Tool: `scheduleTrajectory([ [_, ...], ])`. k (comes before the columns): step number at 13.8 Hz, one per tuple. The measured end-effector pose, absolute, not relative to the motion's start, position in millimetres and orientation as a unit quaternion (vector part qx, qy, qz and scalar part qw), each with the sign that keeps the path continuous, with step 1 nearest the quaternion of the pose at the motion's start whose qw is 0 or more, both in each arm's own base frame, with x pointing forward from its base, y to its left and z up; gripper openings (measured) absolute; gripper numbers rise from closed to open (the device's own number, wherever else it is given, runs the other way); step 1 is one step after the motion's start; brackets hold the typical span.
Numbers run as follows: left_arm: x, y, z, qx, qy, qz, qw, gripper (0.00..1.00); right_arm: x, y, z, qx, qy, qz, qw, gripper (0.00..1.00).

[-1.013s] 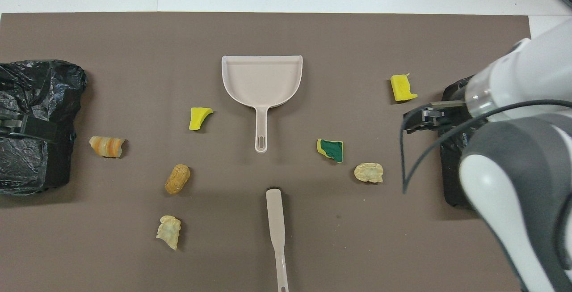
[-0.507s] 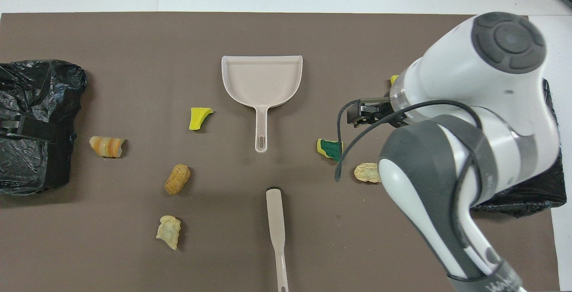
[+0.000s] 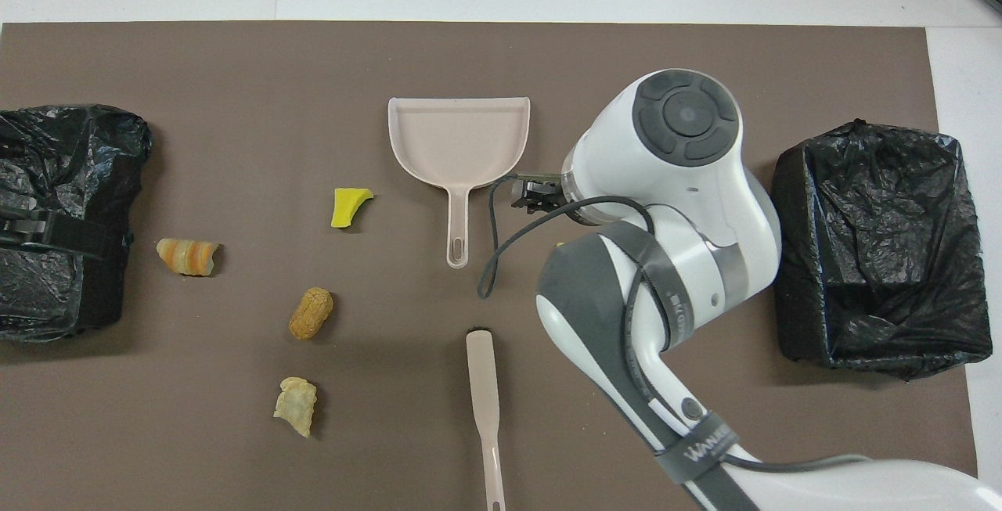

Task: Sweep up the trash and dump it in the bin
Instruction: 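Reach the right gripper to the dustpan handle while the left gripper approaches, then grasp the dustpan handle with the right gripper while the left gripper reaches the brush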

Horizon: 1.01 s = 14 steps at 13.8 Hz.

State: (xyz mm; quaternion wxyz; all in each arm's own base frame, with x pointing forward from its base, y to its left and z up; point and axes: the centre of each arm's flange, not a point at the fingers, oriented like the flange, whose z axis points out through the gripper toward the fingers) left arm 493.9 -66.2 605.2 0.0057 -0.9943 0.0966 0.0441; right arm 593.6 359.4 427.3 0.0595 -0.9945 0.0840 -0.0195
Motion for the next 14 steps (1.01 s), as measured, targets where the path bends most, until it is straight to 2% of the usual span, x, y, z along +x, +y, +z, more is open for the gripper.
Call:
scheduleTrajectory([
  [4, 473, -106, 582, -0.995, 0.087, 0.050, 0.010, 1.00, 583, 421, 376, -0.997, 0.057, -0.042, 0.037, 0.98],
  [7, 460, -123, 557, -0.993, 0.100, 0.055, 0.012, 1.00, 577, 432, 366, -0.998, 0.040, -0.046, 0.025, 0.93],
  [10, 444, -134, 538, -0.992, 0.113, 0.062, 0.013, 1.00, 570, 437, 356, -0.999, 0.030, -0.044, 0.014, 0.60],
  [11, 435, -143, 535, -0.991, 0.117, 0.063, 0.013, 1.00, 569, 437, 353, -0.999, 0.028, -0.043, 0.011, 0.60],
  [12, 427, -153, 533, -0.991, 0.118, 0.065, 0.013, 1.00, 568, 436, 352, -0.999, 0.028, -0.042, 0.010, 0.53],
  [14, 411, -178, 531, -0.992, 0.110, 0.064, 0.016, 1.00, 568, 435, 350, -0.999, 0.027, -0.041, 0.008, 0.51],
])
